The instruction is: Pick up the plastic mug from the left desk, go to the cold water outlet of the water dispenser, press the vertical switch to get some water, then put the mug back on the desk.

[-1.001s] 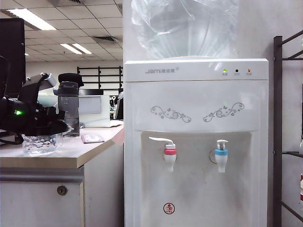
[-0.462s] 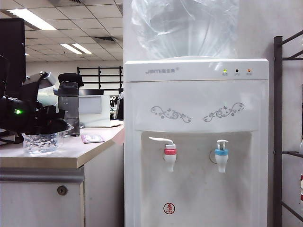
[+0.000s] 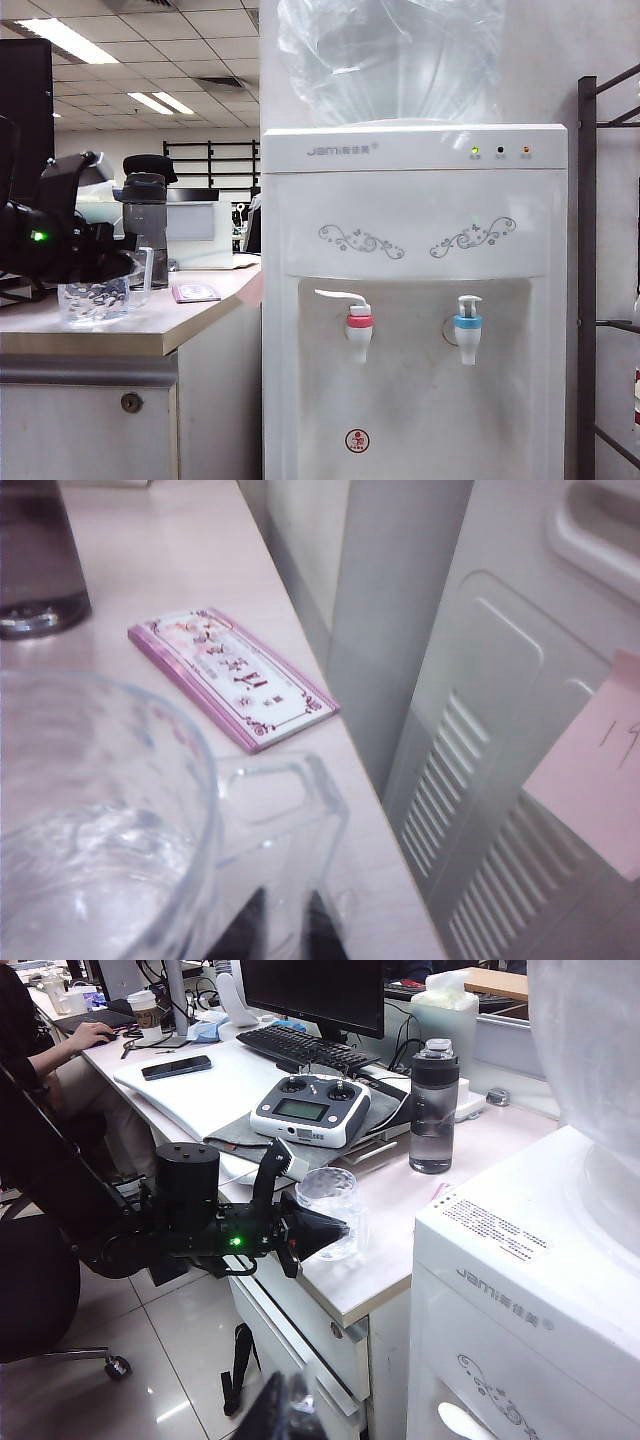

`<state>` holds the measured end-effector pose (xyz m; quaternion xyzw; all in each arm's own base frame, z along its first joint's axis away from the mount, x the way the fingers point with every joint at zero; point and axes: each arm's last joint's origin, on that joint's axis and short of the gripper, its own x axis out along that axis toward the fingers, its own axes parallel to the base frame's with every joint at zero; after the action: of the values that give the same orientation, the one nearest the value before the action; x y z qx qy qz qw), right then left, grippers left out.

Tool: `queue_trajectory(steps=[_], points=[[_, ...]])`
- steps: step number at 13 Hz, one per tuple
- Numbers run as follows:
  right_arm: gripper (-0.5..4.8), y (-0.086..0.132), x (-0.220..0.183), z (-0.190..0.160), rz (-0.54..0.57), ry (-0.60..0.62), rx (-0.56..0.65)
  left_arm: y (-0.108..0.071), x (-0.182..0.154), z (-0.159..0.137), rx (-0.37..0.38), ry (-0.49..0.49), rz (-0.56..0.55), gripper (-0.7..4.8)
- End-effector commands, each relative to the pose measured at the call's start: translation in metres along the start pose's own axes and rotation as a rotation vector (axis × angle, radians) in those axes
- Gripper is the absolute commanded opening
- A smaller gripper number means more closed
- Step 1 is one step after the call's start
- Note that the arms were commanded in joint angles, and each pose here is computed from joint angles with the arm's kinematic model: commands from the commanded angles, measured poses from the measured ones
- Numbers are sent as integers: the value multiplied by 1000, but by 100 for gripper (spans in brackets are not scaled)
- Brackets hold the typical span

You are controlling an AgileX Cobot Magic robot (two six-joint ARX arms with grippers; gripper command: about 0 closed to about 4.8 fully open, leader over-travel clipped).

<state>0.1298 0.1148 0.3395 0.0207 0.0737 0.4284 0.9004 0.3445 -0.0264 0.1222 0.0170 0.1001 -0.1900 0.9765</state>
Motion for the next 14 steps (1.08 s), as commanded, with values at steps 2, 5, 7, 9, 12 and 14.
queue_trajectory(steps=[2, 5, 7, 9, 12, 14], points=[[-5, 1, -1, 3, 4, -20, -6, -1, 0, 1, -184, -5, -18, 50], [-5, 1, -1, 3, 4, -20, -6, -4, 0, 2, -292, 5, -127, 50], [-5, 1, -1, 3, 4, -20, -7, -19, 4, 2, -349, 17, -153, 12], [-5, 1, -1, 3, 5, -20, -7, -81, 16, 4, -302, -24, 193, -6], [-5, 1, -1, 3, 4, -18, -7, -104, 15, 7, -279, -58, 361, 101], [-5, 1, -1, 3, 4, -17, -7, -104, 15, 7, -268, -59, 376, 188]])
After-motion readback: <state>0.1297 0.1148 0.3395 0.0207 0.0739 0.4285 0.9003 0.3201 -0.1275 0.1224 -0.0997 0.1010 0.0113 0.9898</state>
